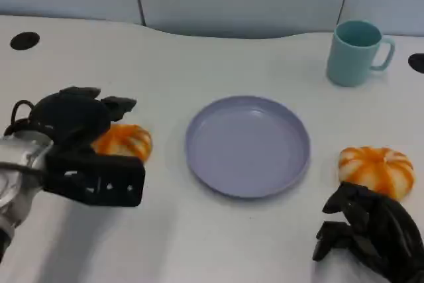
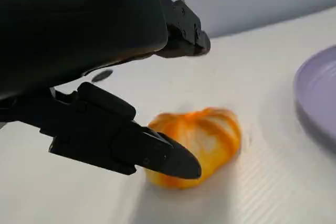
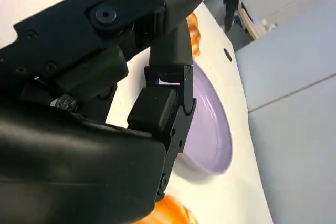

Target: Grasp the bread from the table and place it into the plate.

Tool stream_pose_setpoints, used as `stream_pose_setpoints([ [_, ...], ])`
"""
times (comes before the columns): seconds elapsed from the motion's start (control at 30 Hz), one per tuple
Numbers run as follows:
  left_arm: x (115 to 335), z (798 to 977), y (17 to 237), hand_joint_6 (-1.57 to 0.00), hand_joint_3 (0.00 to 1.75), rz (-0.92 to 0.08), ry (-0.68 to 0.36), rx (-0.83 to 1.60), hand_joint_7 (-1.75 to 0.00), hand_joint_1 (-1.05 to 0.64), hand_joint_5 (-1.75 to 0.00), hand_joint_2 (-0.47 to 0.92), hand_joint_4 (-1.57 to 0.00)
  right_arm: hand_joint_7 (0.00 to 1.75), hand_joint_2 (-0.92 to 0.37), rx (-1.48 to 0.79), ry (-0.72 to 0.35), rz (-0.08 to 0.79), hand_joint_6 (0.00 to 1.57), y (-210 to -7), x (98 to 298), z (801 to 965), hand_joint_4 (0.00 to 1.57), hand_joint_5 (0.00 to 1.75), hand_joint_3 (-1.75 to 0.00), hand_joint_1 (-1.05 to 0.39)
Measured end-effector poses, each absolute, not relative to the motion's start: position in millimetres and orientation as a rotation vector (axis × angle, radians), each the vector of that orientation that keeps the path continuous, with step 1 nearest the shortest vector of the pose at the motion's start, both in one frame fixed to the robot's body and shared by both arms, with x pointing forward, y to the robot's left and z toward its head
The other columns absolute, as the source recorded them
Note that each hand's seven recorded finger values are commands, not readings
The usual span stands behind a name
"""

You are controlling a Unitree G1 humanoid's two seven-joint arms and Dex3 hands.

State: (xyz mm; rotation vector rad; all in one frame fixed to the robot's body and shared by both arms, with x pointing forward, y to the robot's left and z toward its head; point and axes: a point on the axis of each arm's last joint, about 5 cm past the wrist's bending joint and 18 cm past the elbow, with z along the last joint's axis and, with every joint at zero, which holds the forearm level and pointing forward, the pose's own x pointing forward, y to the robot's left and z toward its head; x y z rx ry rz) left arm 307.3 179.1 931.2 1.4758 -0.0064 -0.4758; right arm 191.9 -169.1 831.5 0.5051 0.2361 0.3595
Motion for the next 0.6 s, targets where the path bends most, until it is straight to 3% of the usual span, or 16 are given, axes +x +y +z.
stream_pose_setpoints([
  [0.13, 320.0, 921.8, 167.5, -0.18, 0.0, -0.513, 0.108, 1.49, 0.0, -0.65, -0.02, 0.86, -0.09, 0.92, -0.78, 0.513, 0.238, 0.357, 1.19, -168.2, 190.3, 830.4, 1.42, 0.86, 0.0, -0.89],
  [0.6, 329.0, 907.1, 148.1, -0.18, 0.0, -0.519, 0.19, 1.524, 0.0, -0.66, -0.01, 0.85, -0.08, 0.94, -0.79, 0.521, 0.237, 0.354, 1.16, -170.4, 188.7, 832.0, 1.41, 0.88, 0.0, -0.88],
])
